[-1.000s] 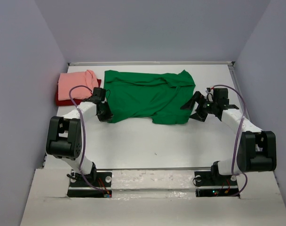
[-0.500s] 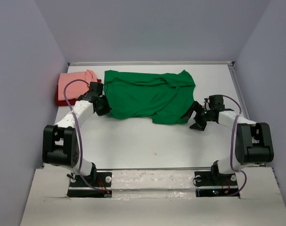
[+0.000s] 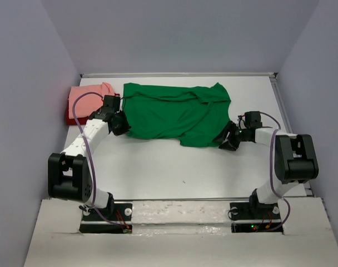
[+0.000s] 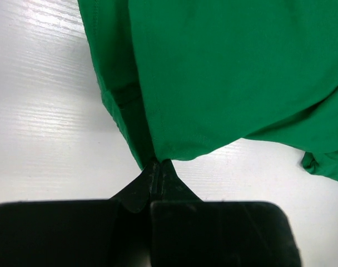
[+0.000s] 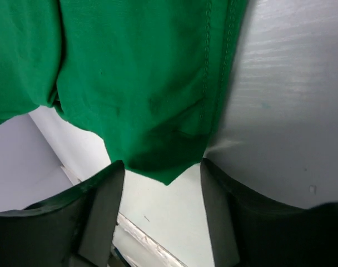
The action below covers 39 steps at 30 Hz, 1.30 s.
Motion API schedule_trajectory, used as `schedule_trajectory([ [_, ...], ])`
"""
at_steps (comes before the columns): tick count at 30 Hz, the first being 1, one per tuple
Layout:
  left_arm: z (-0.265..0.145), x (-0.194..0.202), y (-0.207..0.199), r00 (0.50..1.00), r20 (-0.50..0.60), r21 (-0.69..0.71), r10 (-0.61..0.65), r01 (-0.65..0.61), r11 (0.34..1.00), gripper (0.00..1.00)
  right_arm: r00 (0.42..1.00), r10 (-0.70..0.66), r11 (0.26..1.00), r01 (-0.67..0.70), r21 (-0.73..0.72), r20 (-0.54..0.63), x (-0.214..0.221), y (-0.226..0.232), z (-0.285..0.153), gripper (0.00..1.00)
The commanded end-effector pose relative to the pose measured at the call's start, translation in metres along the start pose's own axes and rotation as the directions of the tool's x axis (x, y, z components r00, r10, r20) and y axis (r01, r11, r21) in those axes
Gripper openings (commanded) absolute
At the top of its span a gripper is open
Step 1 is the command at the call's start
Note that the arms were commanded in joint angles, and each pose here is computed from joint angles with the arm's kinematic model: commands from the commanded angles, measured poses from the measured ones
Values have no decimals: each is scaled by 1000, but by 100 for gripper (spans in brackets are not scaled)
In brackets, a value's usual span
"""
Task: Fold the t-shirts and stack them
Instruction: Flatten the tshirt out
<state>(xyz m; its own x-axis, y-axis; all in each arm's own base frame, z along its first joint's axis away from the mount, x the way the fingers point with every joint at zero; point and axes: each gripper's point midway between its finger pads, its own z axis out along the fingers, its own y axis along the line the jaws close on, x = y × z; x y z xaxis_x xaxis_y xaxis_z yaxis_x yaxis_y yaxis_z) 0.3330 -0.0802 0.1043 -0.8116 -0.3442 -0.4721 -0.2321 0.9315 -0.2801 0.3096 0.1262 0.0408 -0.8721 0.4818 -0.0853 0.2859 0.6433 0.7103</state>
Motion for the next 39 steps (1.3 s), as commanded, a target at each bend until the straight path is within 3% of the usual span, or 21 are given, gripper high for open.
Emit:
schedule_trajectory([
  [1,-16,-12,-11,999,40,37,10,-11,999,0,998,-60,997,61,-45,26,-17,16,5,55],
  [5,-15,-12,-11,999,38,37,11,-13,999,0,997,-66,997,68,-42,33,-16,20,4,36],
  [6,-16,-12,-11,999,38,37,11,-13,999,0,997,-64,997,65,-34,33,-13,21,4,10],
  [7,-16,-12,-11,999,39,35,11,-13,999,0,998,-60,998,61,-34,33,-12,22,3,0],
  [11,-25,-19,-17,997,79,58,15,-19,998,0,990,-119,992,115,54,70,-3,34,-2,0],
  [21,-84,-45,-37,965,252,112,76,-107,988,0,931,-252,942,174,286,264,-57,62,-63,0],
  [25,-94,-43,-38,963,254,121,86,-120,985,0,891,-299,931,194,311,341,-87,99,-95,0],
  [31,-108,-49,-33,954,285,91,93,-123,988,0,870,-322,913,181,366,373,-111,107,-114,0],
  [39,-140,-92,-47,922,379,77,77,-115,990,0,779,-395,889,193,414,486,-159,154,-174,0],
])
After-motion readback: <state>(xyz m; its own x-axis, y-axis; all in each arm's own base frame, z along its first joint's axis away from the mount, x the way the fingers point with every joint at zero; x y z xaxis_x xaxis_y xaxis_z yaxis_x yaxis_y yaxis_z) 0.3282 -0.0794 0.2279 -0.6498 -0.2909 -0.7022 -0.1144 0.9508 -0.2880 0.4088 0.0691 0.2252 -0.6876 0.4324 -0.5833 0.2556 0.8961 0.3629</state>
